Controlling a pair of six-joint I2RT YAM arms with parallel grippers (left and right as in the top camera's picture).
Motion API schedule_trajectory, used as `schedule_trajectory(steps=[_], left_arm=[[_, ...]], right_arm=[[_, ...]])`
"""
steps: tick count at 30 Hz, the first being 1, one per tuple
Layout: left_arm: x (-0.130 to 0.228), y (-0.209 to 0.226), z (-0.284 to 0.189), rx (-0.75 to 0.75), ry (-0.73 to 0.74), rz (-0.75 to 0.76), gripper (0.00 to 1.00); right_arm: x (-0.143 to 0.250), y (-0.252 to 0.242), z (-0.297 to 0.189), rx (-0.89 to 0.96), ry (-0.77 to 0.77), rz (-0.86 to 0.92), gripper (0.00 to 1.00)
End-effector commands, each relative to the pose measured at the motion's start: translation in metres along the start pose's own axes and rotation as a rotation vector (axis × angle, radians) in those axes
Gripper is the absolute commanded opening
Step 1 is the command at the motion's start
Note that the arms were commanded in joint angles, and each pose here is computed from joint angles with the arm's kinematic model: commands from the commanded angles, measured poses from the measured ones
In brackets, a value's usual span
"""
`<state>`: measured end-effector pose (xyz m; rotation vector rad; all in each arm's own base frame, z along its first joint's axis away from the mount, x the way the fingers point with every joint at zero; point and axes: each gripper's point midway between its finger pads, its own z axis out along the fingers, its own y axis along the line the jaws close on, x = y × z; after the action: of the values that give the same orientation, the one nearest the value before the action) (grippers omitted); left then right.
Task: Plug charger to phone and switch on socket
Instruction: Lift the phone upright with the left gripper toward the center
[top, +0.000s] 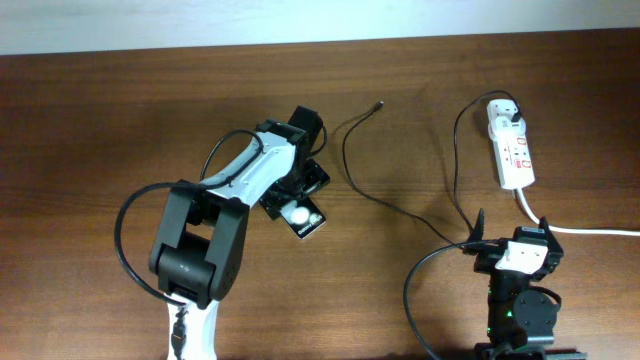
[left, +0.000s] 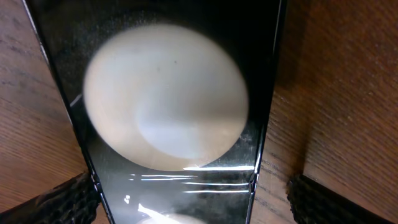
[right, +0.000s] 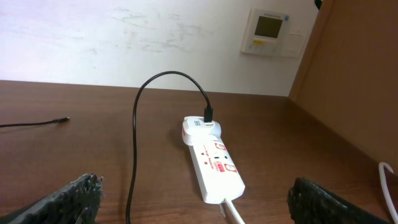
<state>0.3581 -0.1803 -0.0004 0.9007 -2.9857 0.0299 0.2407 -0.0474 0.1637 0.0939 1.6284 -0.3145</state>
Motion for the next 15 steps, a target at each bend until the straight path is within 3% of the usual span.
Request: schedule_trajectory(steps=[1, 3, 6, 8, 15], left_arm=[[-0.009, 0.014, 0.016, -0.074, -0.031, -0.009, 0.99], [-0.010, 0.018, 0.017, -0.089, -0.043, -0.013, 0.99], [-0.008, 0.020, 0.017, -0.099, -0.037, -0.012, 0.80], [-0.006, 0.024, 0.017, -0.116, -0.027, -0.012, 0.75], [-0.004, 0.027, 0.014, -0.130, -0.010, 0.063, 0.68]], right_arm=[[0.003, -0.001, 0.000, 0.005, 0.006, -0.004, 0.99], [0.003, -0.001, 0.000, 0.005, 0.006, -0.004, 0.99], [0.003, -0.001, 0.000, 0.005, 0.006, -0.004, 0.99], [0.003, -0.001, 0.000, 0.005, 0.006, -0.004, 0.99], [0.003, -0.001, 0.000, 0.005, 0.006, -0.004, 0.99]])
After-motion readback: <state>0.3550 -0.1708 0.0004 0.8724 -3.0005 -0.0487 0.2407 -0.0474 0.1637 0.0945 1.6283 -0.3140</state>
